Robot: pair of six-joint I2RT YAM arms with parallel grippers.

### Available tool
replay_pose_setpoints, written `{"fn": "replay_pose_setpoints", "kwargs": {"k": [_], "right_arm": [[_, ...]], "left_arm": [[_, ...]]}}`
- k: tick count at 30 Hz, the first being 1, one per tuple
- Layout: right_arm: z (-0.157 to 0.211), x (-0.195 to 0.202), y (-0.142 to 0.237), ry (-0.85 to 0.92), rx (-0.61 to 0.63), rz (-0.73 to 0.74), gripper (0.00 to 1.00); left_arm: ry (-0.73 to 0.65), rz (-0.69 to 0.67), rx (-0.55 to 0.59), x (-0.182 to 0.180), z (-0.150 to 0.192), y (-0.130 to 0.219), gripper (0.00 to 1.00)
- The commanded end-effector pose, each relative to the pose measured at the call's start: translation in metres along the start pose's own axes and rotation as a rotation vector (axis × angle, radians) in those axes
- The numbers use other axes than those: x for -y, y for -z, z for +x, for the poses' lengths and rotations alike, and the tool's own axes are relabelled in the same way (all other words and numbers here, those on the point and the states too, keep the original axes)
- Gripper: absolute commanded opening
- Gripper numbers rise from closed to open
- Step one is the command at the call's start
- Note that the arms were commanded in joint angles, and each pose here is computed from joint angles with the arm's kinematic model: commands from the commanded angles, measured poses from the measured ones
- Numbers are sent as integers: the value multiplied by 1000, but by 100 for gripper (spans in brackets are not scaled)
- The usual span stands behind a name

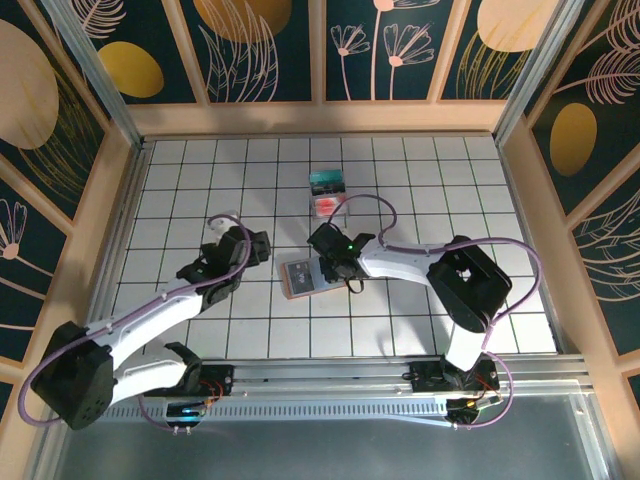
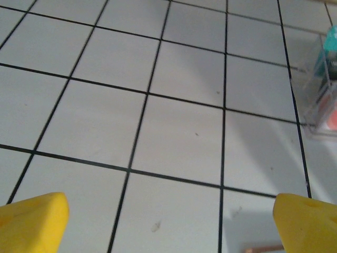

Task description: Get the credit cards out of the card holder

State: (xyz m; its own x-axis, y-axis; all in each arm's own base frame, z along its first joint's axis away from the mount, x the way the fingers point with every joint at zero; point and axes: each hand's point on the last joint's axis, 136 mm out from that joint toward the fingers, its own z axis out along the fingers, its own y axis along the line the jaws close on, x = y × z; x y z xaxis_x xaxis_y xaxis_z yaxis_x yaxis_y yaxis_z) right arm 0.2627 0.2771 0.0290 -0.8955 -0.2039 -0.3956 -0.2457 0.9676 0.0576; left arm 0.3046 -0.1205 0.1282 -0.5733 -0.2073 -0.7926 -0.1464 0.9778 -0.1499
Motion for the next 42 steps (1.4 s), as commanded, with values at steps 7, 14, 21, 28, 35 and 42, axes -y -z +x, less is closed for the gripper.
{"fn": "replay_pose_setpoints", "kwargs": {"k": [7, 14, 21, 28, 35, 42], "right_arm": [[-3, 12, 4, -105, 22, -84, 24], [-22, 20, 29, -150, 90, -119, 24], [-49, 29, 65, -197, 192, -140, 24], [-59, 15, 77, -223, 198, -272, 24], [-48, -21, 59, -201, 92, -429, 22], [-35, -46, 40, -173, -1, -487, 21]], "left_arm": [[-112, -66, -86, 12, 33, -5, 99], [-119, -35, -124, 20, 50, -7, 99], [-140, -27, -148, 27, 61, -9, 99], [-155, -10, -197, 30, 84, -13, 99], [-169, -1, -233, 32, 101, -23, 99], [-187, -54, -265, 24, 116, -32, 99]]}}
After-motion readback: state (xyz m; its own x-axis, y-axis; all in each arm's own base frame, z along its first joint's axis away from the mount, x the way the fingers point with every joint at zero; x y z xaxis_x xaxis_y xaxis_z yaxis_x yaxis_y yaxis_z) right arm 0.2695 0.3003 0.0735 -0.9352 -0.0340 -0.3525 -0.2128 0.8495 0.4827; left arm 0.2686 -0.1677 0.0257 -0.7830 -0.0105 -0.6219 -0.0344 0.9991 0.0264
